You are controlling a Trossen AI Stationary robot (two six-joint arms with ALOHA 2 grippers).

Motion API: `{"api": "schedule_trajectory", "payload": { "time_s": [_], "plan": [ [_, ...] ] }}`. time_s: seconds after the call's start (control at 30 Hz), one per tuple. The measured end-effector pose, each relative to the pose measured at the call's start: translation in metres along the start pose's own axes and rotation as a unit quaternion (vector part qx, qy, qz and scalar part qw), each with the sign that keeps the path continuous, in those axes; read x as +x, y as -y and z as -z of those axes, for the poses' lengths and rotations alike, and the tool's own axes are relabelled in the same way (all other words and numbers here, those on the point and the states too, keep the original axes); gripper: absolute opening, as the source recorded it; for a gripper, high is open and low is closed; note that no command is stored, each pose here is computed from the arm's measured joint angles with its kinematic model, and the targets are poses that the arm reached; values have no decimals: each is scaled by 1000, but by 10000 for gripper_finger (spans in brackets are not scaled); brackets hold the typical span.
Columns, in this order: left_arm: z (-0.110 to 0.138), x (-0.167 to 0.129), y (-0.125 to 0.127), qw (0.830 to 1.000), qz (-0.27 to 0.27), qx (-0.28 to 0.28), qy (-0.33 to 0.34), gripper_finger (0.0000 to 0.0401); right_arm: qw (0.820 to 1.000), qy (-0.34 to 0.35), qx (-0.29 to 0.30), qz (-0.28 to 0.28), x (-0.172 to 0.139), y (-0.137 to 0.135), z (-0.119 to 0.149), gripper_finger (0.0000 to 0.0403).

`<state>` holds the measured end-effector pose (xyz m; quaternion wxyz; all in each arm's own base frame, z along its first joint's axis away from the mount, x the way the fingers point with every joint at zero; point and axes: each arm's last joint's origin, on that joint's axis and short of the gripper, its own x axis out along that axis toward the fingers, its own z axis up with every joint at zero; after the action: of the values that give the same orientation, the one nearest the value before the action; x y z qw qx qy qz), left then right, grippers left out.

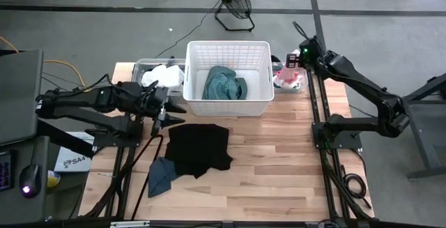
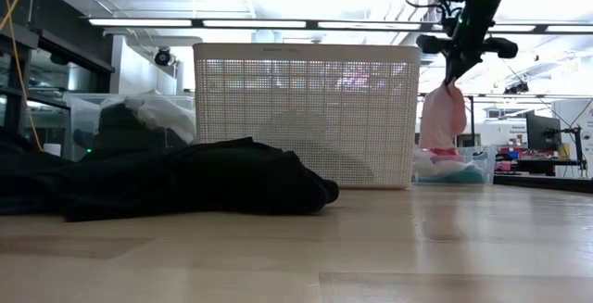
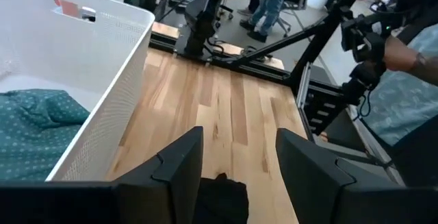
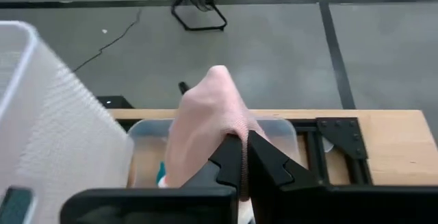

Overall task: Pick & Place Cloths
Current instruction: Put the light pink sock into the right transparent bin

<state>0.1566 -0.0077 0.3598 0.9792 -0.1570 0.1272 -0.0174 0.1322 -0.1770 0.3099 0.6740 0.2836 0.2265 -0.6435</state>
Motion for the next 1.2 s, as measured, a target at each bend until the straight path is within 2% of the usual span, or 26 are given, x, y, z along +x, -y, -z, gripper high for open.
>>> {"api": "schedule_trajectory", "payload": {
  "time_s": [0.13, 0.3, 0.67, 0.83, 1.07, 1.2],
  "plan": [
    [2, 0, 4, 1000, -8, 0, 1, 181, 1000, -10, -5, 12, 5, 3, -1, 4],
    [2, 0, 5, 1000, -16, -7, 3, 181, 998, -58, -25, -1, 22, -5, 5, 4],
    [2, 0, 5, 1000, -21, -20, 5, 181, 981, -187, -60, 3, 84, -23, 28, 4],
    [2, 0, 5, 1000, -23, -20, 6, 181, 971, -225, -77, 9, 109, -28, 39, 4],
    [2, 0, 4, 999, -30, -22, 9, 181, 959, -278, -58, -1, 138, -25, 48, 4],
    [2, 0, 4, 999, -35, -23, 11, 181, 958, -285, -45, 3, 149, -20, 48, 4]
  ]
}}
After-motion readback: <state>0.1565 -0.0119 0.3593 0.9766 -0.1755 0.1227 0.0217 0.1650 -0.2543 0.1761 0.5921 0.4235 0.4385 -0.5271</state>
